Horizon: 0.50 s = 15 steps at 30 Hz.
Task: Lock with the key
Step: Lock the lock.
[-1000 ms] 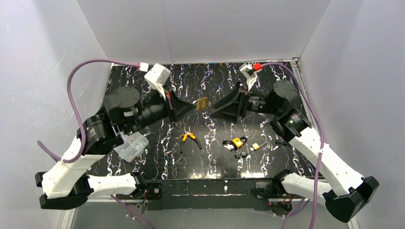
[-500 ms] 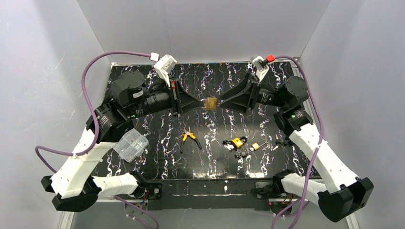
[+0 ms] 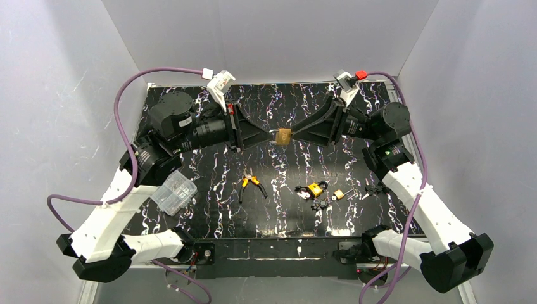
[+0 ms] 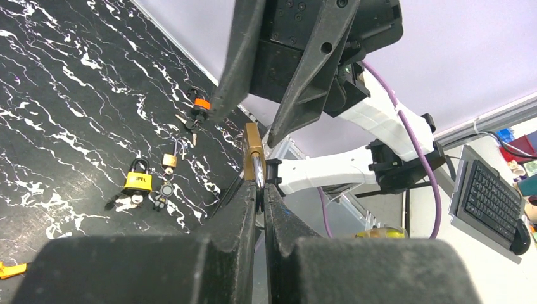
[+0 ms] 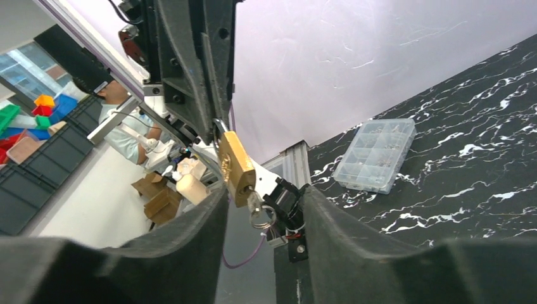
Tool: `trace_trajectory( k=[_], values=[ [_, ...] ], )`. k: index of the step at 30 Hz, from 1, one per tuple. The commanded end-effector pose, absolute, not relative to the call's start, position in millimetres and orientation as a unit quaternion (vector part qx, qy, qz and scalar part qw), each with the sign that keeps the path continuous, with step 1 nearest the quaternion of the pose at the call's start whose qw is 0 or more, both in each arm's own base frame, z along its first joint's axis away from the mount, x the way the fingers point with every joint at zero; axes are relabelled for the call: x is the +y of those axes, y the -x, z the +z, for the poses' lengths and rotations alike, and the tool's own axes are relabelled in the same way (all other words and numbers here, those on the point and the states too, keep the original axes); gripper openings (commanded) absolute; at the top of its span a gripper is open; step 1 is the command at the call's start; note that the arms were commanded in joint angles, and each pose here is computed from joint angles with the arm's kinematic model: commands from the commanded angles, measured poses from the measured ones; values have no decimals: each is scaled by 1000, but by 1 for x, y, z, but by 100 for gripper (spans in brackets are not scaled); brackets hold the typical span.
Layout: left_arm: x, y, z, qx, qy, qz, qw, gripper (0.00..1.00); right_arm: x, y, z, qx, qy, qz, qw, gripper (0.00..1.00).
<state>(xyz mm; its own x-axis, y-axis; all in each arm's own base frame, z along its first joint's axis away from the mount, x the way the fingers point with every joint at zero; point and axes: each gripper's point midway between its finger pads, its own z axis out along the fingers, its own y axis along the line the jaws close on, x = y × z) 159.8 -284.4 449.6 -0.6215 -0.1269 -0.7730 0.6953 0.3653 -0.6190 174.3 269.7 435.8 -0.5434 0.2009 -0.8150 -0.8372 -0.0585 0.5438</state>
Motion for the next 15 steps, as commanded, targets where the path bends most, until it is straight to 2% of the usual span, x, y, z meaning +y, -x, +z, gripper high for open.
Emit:
trace_trajectory(
  k=[1,11,15],
  values=[
    [-286,-159,464,706,-196,-553,397,0,267,-164,448,543,300,678,395,45],
    [-286,-164,462,707,-189,-554,396,0,267,-161,443,546,304,682,380,43],
    [-287,-166,460,709,-185,-553,397,0,267,-160,444,545,303,683,380,36]
  ],
)
